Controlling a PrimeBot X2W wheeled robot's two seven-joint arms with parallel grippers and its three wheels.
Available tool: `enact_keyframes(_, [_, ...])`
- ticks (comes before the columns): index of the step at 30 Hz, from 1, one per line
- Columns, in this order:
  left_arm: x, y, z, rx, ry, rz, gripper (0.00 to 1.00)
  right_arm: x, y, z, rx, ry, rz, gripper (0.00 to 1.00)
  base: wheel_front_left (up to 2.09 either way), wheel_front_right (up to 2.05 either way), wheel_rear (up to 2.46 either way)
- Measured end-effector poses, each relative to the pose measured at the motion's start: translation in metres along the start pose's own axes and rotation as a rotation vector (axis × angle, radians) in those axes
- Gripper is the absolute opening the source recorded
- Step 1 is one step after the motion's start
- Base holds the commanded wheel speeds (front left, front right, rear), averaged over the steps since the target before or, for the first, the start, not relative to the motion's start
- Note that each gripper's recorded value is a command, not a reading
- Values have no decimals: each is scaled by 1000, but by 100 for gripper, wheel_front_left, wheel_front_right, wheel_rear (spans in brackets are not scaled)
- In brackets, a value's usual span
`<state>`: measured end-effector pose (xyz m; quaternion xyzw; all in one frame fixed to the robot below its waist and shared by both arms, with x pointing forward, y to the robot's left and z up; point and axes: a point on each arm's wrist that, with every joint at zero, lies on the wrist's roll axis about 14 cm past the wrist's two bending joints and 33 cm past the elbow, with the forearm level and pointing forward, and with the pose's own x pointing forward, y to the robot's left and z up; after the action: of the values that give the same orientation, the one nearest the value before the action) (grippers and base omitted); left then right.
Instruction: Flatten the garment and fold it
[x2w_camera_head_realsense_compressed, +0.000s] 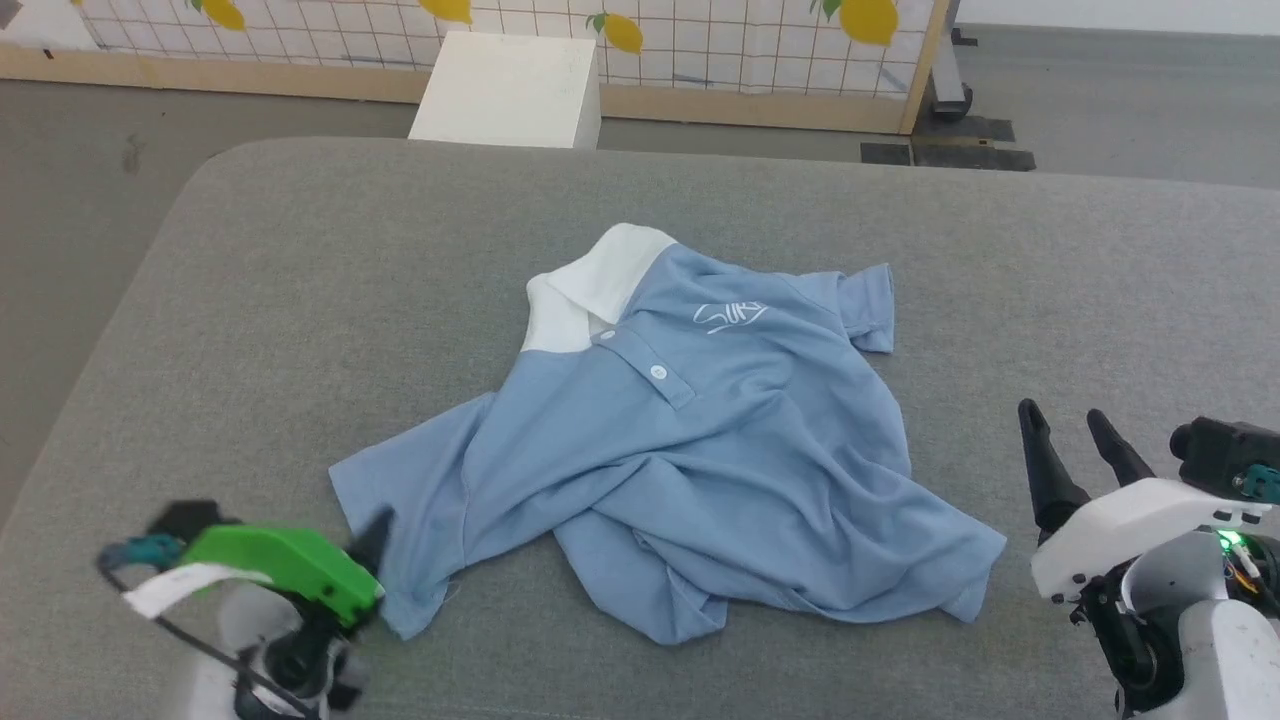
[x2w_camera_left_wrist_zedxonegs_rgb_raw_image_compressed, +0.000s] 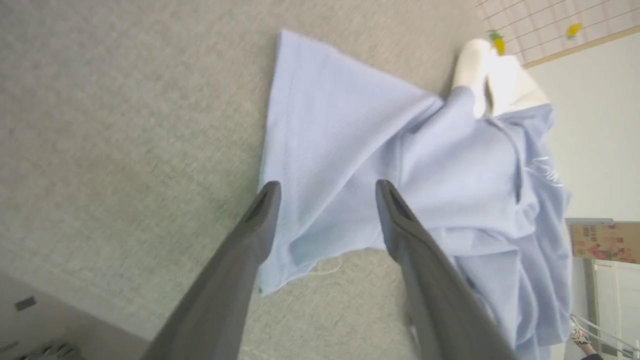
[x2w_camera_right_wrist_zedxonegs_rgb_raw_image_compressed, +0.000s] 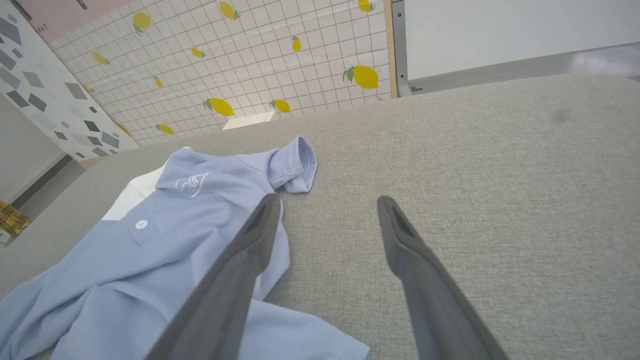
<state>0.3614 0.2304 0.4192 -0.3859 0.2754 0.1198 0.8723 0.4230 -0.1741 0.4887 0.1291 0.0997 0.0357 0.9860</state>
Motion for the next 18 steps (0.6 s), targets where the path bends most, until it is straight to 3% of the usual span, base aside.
enact_keyframes(3, [-14,-24,55,16,-251,-101,100,-1,-2,0,1,0,-7,100,0,0,0])
enact_keyframes(9, [-41,-50,110,287,-655,-194,100,2,-6,-14,2,68,-14,100,0,0,0])
enact_keyframes(18, [-22,-57,77,532,-675,-214,100,51,42,-5,-118,197,105,100,0,0,0])
